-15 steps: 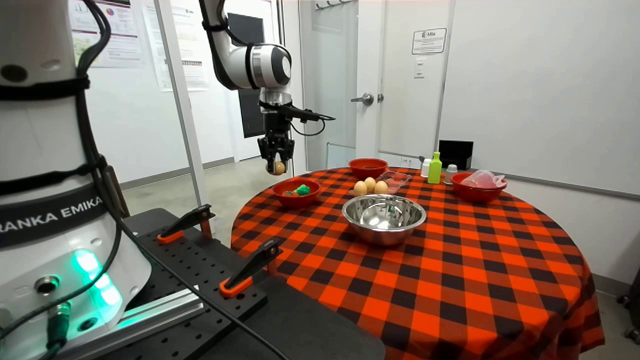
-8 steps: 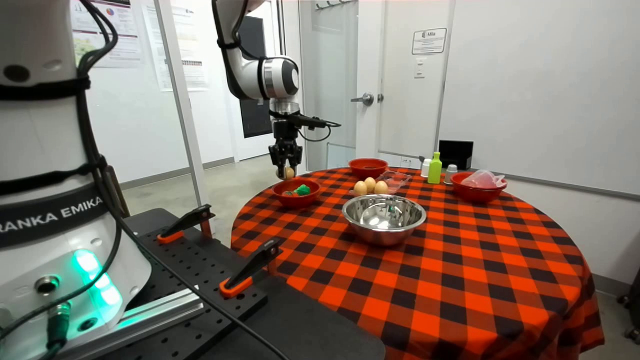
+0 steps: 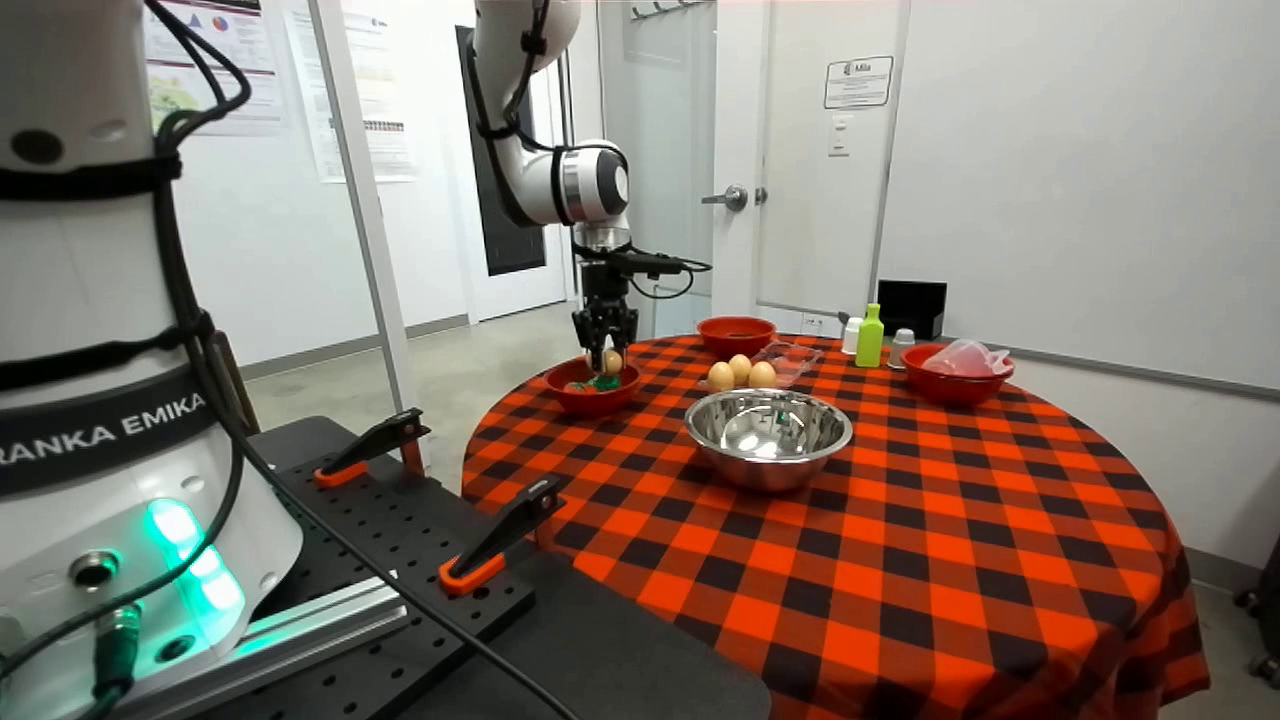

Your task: Put the egg in the red bowl

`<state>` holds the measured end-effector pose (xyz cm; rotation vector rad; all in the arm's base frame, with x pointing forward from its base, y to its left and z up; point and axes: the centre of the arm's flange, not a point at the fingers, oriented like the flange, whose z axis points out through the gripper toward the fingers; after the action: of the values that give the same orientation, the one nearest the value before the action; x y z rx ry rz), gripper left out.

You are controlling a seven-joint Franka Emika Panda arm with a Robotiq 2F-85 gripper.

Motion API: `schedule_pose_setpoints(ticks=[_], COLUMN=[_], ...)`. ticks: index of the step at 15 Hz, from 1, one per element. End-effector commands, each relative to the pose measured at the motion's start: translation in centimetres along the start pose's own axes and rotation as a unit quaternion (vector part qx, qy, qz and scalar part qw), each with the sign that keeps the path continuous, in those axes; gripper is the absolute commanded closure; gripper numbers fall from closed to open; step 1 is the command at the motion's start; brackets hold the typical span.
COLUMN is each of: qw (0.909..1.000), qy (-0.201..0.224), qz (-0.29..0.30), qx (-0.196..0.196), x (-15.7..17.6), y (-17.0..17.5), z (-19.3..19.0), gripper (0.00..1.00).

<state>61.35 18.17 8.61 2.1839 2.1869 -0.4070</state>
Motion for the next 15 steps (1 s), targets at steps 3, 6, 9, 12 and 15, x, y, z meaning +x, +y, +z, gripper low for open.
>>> schedule_pose_setpoints(ticks=[3, 6, 9, 12, 15], qw=[0.9993, 0.9992, 0.9993, 0.9994, 0.9992], qy=[-0.025, -0.026, -0.023, -0.022, -0.029], qz=[0.026, 0.028, 0.026, 0.025, 0.028], qx=[0.008, 0.014, 0.012, 0.005, -0.007], x=[-0.8, -1.2, -1.6, -2.2, -3.4], y=[2.6, 2.3, 1.8, 1.1, 0.3], z=[1.3, 1.2, 0.1, -1.7, -4.6], gripper=[0.77, 0.26, 0.05, 0.00, 0.00])
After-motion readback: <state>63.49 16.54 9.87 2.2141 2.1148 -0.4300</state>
